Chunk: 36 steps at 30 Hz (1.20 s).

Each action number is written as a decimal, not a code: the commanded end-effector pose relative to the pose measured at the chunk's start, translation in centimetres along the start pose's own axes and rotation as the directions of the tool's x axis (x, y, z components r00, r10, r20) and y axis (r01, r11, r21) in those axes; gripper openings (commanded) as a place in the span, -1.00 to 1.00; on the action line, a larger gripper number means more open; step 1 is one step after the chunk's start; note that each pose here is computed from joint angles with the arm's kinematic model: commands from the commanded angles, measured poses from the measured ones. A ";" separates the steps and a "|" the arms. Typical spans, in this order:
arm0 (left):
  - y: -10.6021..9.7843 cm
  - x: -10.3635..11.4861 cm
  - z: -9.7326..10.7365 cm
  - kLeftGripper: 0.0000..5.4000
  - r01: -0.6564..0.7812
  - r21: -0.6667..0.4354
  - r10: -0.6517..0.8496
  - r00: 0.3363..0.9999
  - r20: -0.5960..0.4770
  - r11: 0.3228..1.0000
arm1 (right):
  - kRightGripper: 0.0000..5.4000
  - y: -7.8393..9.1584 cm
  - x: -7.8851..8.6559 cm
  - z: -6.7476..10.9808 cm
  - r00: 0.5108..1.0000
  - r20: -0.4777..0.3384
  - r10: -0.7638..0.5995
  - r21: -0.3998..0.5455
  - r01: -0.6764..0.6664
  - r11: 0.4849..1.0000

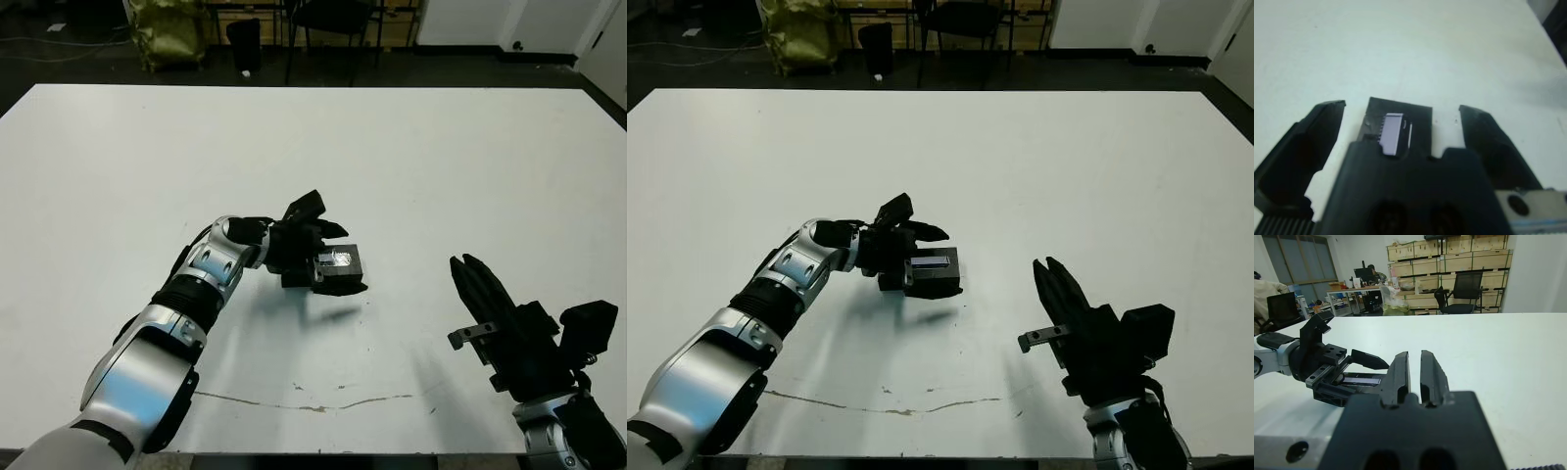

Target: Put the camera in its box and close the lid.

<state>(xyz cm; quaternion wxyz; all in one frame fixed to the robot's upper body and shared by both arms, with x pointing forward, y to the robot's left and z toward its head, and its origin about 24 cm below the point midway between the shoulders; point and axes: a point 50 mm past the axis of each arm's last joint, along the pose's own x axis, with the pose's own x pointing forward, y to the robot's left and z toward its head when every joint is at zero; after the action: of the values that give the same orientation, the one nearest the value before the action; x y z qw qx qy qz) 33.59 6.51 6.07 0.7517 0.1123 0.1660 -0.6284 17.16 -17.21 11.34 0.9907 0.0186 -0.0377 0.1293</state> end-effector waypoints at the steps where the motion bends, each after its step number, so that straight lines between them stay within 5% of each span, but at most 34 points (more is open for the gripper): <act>1: -2.4 -0.3 -7.3 0.99 -0.011 -0.236 -0.025 0.988 -0.150 0.972 | -1.00 -0.3 -0.1 -0.3 1.000 -0.029 -0.004 0.007 0.004 1.000; 10: -3.8 0.1 -8.7 0.99 -0.004 -0.226 -0.025 0.992 -0.124 0.974 | -1.00 0.1 -0.2 0.2 0.999 -0.032 -0.004 0.000 0.004 1.000; 14: -3.5 0.0 -8.0 0.99 -0.143 -0.313 0.141 0.990 -0.030 0.939 | -1.00 0.2 -0.2 0.2 1.000 -0.025 -0.015 -0.008 0.015 1.000; 18: -3.6 -1.2 -6.4 0.90 -0.349 -0.357 0.400 0.913 0.078 0.867 | -1.00 0.2 -0.2 0.2 1.000 -0.012 -0.012 0.001 0.012 1.000; 26: -4.8 -6.2 -2.2 0.21 -0.579 -0.278 0.639 0.734 0.230 0.766 | -1.00 0.2 -0.3 -0.1 1.000 -0.011 -0.005 0.013 0.005 1.000; 36: -7.5 -13.3 1.5 -0.71 -0.733 -0.266 0.768 0.523 0.369 0.626 | -1.00 0.0 -0.4 -0.3 0.999 -0.030 -0.018 0.014 0.019 1.000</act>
<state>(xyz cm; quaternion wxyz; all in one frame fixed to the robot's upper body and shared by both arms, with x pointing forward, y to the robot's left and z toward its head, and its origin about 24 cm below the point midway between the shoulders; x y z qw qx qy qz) 24.84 15.80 13.01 0.9637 -0.0079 -0.0628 -0.2593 16.75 -16.99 11.64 0.9907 0.0218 -0.0440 0.1271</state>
